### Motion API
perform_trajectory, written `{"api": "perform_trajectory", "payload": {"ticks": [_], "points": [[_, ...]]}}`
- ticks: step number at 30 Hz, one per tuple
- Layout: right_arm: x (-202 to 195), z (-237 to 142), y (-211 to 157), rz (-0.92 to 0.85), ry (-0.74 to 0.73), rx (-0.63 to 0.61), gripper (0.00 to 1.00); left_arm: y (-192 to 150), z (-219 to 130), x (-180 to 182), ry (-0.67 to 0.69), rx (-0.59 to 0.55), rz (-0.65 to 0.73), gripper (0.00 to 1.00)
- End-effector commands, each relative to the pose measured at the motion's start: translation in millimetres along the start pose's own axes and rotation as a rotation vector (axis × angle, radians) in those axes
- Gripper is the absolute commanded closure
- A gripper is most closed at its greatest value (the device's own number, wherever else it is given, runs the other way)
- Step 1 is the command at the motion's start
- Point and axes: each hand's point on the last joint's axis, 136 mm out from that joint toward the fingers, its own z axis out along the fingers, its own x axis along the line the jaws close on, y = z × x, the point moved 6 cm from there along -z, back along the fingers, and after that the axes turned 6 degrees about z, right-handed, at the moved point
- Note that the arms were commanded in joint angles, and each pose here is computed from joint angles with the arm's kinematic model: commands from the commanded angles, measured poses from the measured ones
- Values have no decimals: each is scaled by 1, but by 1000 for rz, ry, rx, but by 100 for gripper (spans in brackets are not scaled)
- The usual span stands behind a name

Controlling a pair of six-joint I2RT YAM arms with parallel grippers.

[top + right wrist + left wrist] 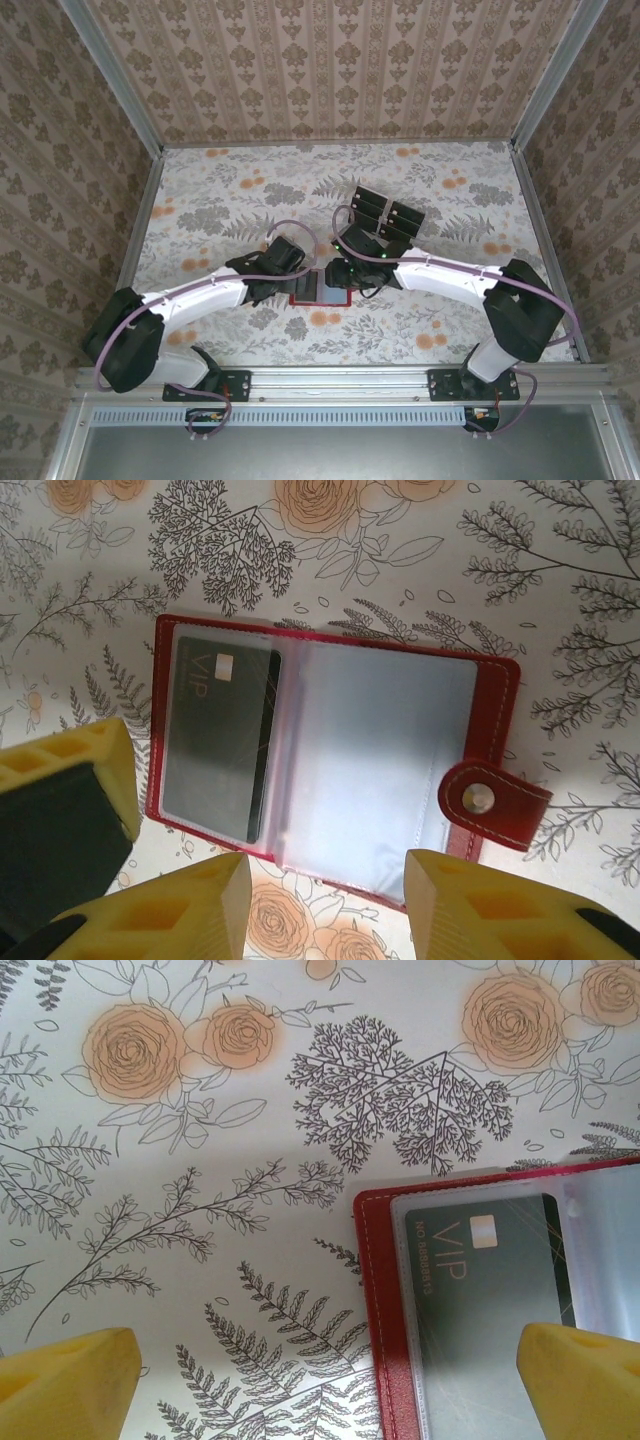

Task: Put the credit cards into the card holder
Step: Flip over the card slot on the card holder.

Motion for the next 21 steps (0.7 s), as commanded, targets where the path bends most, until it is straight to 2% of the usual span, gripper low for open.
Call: {"api": "perform_trajectory", "payload": {"ticks": [1, 11, 21], "points": [[6, 7, 4, -22, -12, 15, 55, 4, 2, -2, -1, 18, 6, 0], [-2, 30, 12, -56, -92, 58, 55, -2, 8, 2, 19, 13, -13, 0], [-11, 45, 12, -83, -94, 118, 55, -3, 7, -1, 17, -15, -21, 0]]}}
